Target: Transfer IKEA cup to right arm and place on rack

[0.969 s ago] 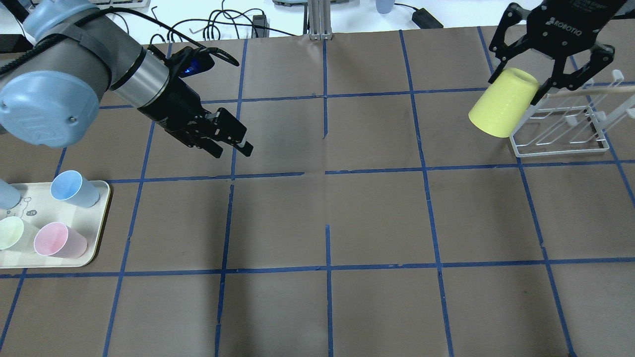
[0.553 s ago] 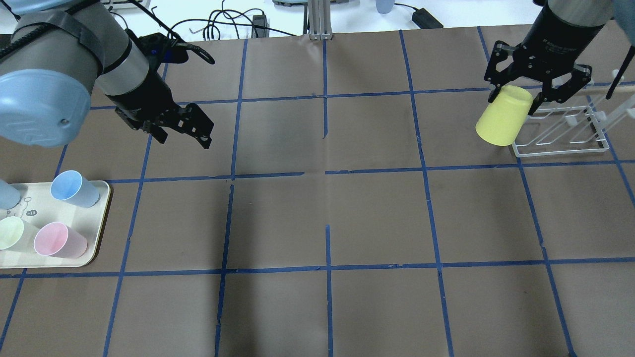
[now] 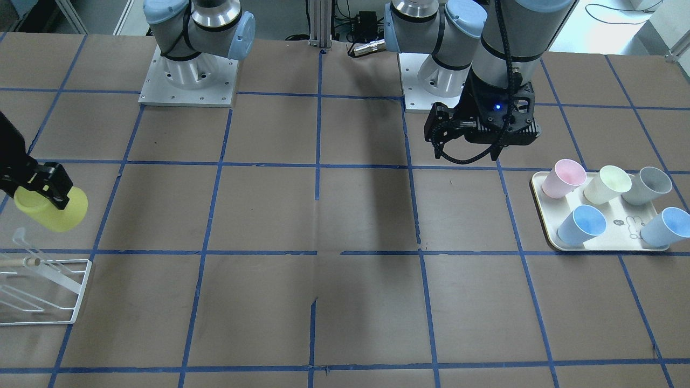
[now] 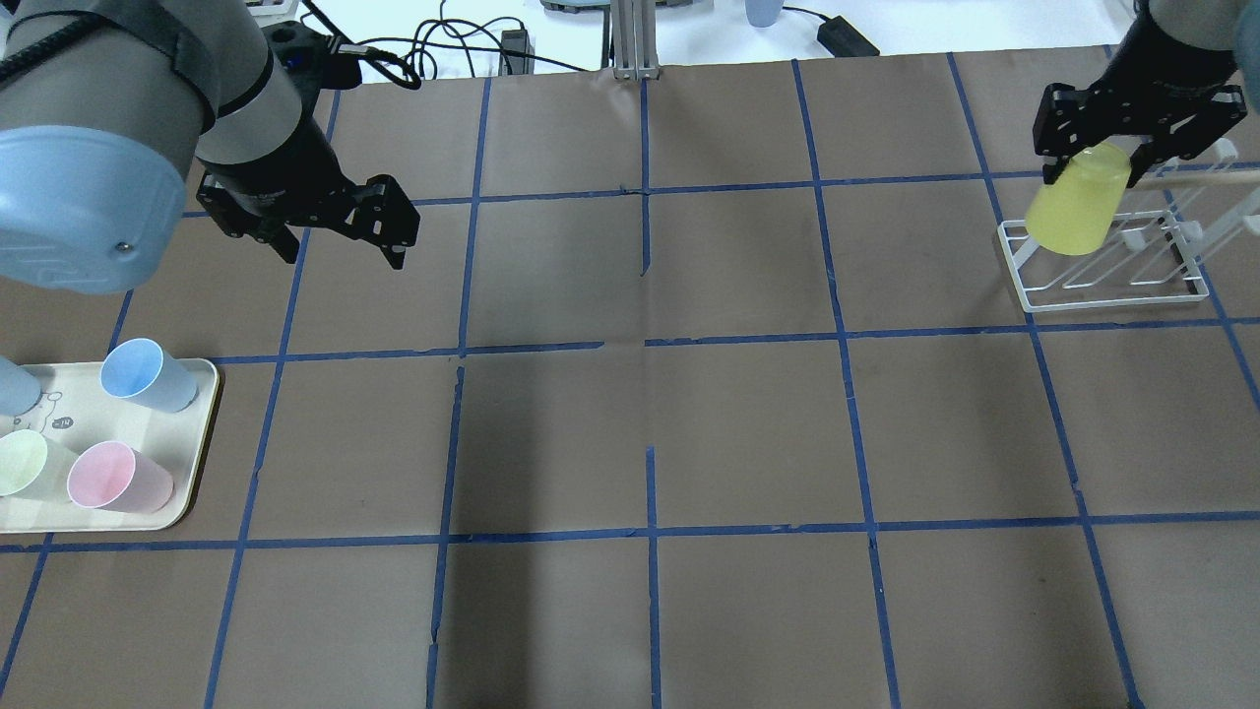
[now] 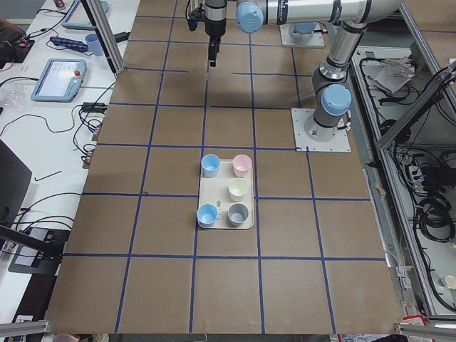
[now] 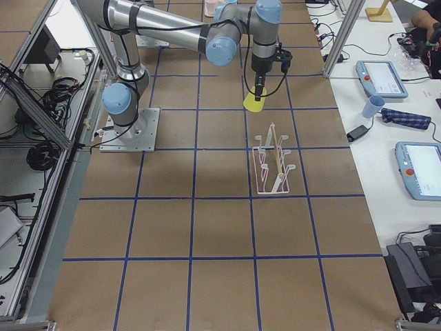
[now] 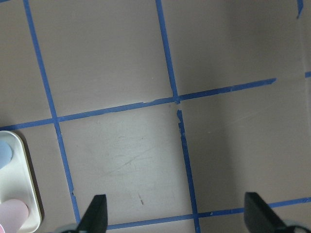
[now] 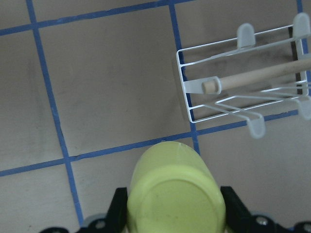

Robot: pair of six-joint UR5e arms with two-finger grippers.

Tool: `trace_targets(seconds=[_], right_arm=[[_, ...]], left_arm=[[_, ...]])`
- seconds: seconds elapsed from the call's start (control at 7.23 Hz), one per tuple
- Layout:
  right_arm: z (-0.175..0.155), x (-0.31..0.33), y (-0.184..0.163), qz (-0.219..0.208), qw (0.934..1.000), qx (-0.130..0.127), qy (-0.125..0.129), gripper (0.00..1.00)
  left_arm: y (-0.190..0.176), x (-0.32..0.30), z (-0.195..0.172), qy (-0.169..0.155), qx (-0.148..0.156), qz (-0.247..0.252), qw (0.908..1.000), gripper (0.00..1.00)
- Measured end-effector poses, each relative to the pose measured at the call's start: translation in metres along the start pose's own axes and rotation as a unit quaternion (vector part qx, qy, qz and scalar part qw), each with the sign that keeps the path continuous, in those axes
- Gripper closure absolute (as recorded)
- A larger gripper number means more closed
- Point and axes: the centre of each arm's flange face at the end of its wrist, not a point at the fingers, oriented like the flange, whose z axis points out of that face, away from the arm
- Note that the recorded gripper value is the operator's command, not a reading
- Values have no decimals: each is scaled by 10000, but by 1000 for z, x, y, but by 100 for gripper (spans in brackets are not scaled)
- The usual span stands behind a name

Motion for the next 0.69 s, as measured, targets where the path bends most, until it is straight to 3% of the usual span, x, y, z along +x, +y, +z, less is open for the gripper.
trace_targets(seconds=[0.28, 0.69], right_arm=[[15, 47, -10, -489, 9987, 142, 43, 95], [43, 77, -18, -680, 9974, 231, -23, 96]], left_arm=[[0, 13, -12, 23, 111, -11, 9999, 0], [5, 20, -16, 26, 155, 46, 9999, 0]])
